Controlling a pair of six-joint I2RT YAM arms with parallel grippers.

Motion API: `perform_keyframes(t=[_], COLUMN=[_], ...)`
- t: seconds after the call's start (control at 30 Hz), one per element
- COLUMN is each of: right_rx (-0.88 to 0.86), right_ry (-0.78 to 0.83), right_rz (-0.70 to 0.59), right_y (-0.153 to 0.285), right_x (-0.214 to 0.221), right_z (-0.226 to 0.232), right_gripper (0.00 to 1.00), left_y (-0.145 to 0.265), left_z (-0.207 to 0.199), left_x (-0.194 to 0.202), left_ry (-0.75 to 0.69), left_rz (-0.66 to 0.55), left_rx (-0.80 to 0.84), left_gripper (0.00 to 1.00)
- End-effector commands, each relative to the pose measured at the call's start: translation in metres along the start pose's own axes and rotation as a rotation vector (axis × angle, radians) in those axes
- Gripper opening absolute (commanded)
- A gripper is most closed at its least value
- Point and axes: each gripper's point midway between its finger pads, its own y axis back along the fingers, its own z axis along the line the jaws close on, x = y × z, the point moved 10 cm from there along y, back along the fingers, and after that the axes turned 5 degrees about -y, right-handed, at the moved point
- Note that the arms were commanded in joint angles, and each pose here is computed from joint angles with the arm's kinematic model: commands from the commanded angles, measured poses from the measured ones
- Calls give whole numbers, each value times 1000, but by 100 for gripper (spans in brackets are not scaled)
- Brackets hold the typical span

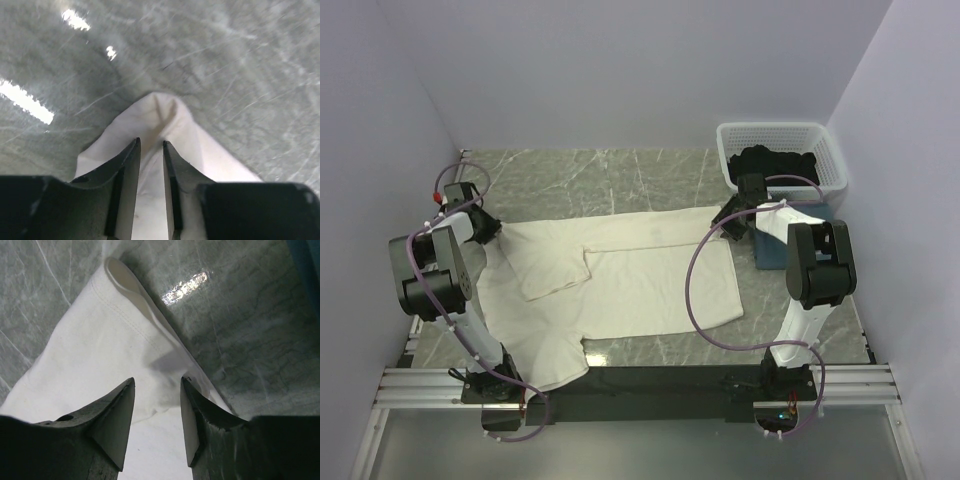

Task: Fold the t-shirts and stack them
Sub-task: Fold the tshirt

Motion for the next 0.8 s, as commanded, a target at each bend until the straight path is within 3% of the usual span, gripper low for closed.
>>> perform_keyframes(t=[0.0,0.4,0.53,0.7,0.77], right_rx=[5,14,14,8,4], right_ry=[-6,-2,-1,2,4], right_rz=[-10,-7,-7,-4,1], right_y=[-5,-6,-5,-5,-5], right_x=[-2,-2,-2,-2,-2], right_z=[0,-1,-2,-1,-1], right_gripper=[49,47,47,47,47], left_y=[0,-5,-3,-3,-6], left_z=[2,4,3,1,0], left_x=[5,8,10,9,10], left_ry=[-27,-32,-35,-52,-58], left_rz=[-4,-7,-8,-14,-8], left_rx=[5,15,38,74,85], left_gripper=[30,11,17,34,34])
